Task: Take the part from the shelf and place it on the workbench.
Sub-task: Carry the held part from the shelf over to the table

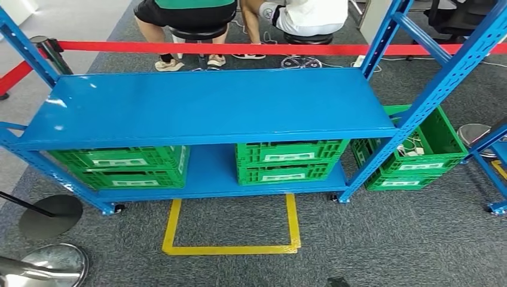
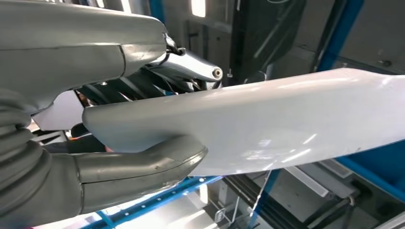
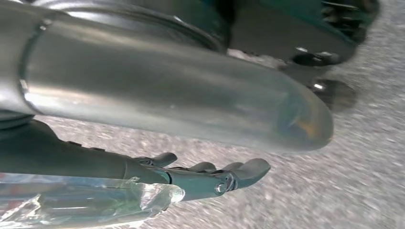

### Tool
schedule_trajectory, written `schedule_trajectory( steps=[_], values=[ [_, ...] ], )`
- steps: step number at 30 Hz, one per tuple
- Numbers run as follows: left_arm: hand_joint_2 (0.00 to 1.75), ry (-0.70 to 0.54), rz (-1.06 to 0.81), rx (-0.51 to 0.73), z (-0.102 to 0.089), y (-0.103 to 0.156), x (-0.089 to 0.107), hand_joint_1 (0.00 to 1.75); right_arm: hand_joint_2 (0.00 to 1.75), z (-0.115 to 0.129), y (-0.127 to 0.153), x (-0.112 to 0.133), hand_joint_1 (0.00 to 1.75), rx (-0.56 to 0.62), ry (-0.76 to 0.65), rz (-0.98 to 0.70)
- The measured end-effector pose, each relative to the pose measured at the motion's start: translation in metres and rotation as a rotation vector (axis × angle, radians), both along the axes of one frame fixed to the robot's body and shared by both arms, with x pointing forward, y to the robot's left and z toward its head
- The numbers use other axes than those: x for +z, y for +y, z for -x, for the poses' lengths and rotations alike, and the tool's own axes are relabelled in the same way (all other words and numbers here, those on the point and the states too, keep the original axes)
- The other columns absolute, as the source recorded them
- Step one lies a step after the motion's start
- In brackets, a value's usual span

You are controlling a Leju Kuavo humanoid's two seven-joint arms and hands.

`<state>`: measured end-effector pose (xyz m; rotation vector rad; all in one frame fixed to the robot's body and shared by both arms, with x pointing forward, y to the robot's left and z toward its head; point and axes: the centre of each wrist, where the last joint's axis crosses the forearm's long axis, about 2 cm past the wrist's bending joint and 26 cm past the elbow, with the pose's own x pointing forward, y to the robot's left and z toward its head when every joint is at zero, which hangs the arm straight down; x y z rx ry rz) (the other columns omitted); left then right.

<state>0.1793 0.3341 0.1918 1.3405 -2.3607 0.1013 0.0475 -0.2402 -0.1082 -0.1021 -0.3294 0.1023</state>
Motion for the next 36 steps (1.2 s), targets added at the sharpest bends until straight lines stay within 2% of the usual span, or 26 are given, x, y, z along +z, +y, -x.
schedule_trajectory(
  steps=[11,32,36],
  values=[
    [1.75,-0.003,0.007,-0.004,0.0003,0.0016,0.0003,1.75,0.0,-0.0065,-0.0007,0.0007,0.0,-0.007,-0.024,-0.006],
    [1.75,-0.014,0.007,-0.018,-0.0014,0.0059,0.0022,1.75,0.0,-0.0042,0.0014,0.0006,0.0,0.017,-0.01,-0.016],
    [1.75,-0.015,0.018,-0.021,-0.001,0.006,0.0017,1.75,0.0,-0.0037,0.0008,0.0006,0.0,-0.023,-0.009,-0.002]
  ],
)
